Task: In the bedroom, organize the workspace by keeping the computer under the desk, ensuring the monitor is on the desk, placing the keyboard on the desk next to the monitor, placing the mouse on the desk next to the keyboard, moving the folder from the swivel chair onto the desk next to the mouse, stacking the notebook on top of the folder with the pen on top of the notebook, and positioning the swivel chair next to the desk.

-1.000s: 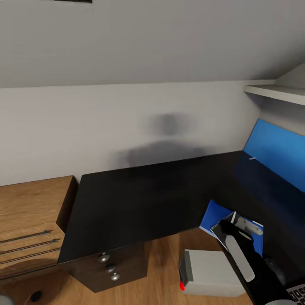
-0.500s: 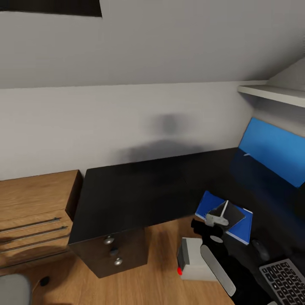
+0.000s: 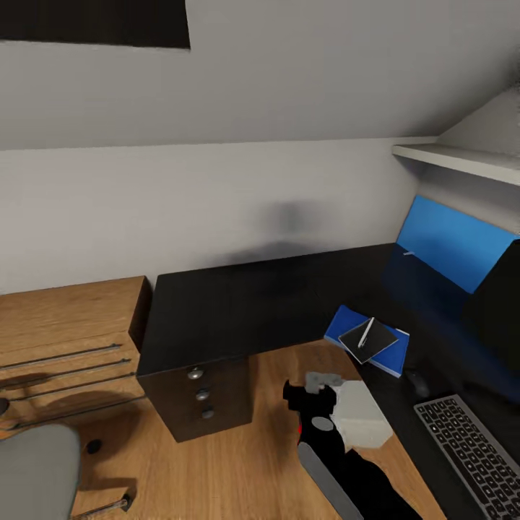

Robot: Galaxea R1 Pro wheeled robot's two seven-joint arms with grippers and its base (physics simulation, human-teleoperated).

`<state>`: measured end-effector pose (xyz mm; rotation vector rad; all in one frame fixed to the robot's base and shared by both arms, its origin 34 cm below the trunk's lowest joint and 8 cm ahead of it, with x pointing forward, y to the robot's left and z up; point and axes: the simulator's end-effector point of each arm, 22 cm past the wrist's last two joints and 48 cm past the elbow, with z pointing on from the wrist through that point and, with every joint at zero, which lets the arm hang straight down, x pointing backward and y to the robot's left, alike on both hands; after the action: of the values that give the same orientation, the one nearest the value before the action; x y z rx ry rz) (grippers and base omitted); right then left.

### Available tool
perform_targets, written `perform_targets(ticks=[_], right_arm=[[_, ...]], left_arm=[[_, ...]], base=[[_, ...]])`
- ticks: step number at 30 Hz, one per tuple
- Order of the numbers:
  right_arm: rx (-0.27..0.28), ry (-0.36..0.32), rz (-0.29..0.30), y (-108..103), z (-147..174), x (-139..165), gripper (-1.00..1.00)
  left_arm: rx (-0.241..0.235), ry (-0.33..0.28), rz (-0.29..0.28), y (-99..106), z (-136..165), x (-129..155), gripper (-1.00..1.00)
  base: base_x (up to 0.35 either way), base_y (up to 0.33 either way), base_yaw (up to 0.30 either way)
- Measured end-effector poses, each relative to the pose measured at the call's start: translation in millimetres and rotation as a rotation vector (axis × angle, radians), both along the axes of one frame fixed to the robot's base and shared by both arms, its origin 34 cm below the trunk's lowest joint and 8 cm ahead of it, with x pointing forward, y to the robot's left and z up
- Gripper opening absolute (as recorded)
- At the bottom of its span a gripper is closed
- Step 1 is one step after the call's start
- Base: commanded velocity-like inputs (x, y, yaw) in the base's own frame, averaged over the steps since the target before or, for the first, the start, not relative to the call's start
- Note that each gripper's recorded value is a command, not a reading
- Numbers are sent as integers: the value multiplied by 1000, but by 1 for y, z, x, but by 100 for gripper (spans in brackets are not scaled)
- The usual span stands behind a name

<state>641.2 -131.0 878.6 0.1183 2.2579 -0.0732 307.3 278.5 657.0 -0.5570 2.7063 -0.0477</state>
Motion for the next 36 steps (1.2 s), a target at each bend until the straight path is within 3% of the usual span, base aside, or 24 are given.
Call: perform_targets(ticks=[1, 2, 8, 9, 13, 18, 22, 27, 36], right_arm=[[-5, 0, 13, 5, 0, -2, 100], [-39, 23, 52, 18, -23, -19, 100], [-116, 73, 66, 23, -84, -61, 100], [-162, 81, 72, 17, -110, -82, 100], [-224, 96, 61, -6, -130, -103, 100], [-298, 65, -1, -62, -153, -132, 100], [-325, 53, -3, -87, -163, -151, 100], [-333, 28, 4, -111, -171, -175, 100], [-358, -31, -19, -155, -168, -203, 100]], left_arm=[[-2, 18, -4, 0, -2, -3, 100], [-5, 72, -16, 2, -10, -5, 100], [-5, 86, -19, 3, -8, -7, 100], [-4, 87, -19, 4, -8, -8, 100], [-1, 85, -19, 5, -5, -9, 100], [5, 101, -19, 8, -4, -19, 100], [23, 127, -16, 14, -9, -34, 100], [60, 110, -7, 25, -15, -32, 100], [65, 101, 0, 22, -17, -32, 100]], base=[[-341, 0, 0], [-341, 0, 0], [-341, 0, 22], [-341, 0, 134], [-279, 0, 168], [-55, 0, 212], [-15, 0, 237], [-4, 0, 249], [-1, 0, 270]])
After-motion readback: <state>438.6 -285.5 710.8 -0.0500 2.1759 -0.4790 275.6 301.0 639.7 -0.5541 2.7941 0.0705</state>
